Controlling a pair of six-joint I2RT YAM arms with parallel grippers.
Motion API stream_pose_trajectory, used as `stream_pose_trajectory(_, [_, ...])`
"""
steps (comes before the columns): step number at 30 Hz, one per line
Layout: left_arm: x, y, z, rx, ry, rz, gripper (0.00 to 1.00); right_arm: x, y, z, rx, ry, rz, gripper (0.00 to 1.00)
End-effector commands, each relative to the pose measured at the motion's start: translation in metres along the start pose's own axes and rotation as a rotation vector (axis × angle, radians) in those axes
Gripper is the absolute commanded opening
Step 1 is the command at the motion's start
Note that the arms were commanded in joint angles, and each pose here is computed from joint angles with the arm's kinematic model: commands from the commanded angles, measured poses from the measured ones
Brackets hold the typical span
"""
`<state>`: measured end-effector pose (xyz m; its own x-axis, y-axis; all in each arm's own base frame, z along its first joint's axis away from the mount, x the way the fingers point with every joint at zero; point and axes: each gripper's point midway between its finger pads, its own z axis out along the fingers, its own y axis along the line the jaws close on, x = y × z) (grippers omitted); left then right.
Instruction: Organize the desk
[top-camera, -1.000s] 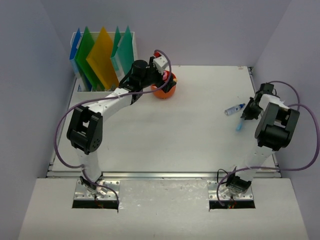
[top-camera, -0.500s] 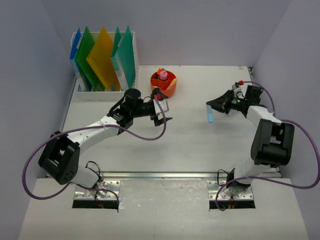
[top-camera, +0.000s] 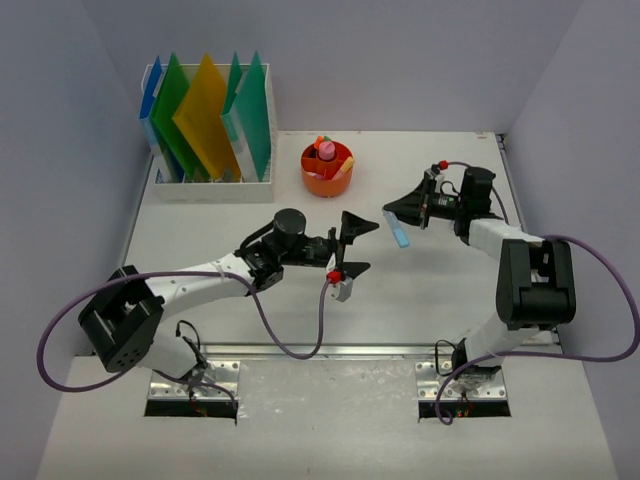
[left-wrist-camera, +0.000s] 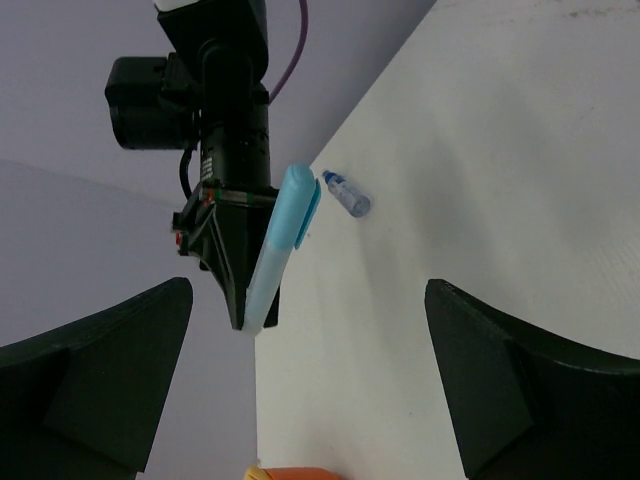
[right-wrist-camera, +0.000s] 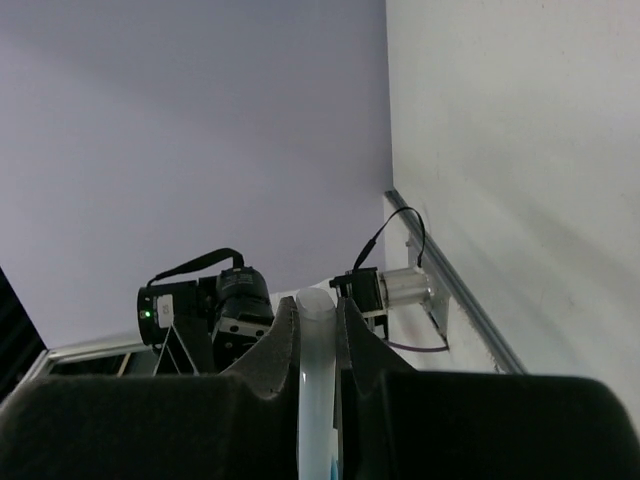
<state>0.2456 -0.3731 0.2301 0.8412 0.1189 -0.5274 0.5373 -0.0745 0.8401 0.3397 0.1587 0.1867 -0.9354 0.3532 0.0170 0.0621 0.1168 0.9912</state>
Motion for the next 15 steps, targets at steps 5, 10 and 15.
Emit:
stream_pose_trajectory(5, [-0.006,0.021,0.034,0.01,-0.067,0.259,0.96,0.007,0.005,0.005,0.035,-0.026,0.044,0.0])
stream_pose_trajectory(10, [-0.003,0.028,0.047,0.011,-0.075,0.269,0.8,0.017,-0.009,0.008,0.115,-0.034,0.1,0.0])
stream_pose_trajectory(15, [-0.002,0.03,0.057,0.02,-0.087,0.284,0.59,0.024,-0.018,0.007,0.138,-0.032,0.135,0.0])
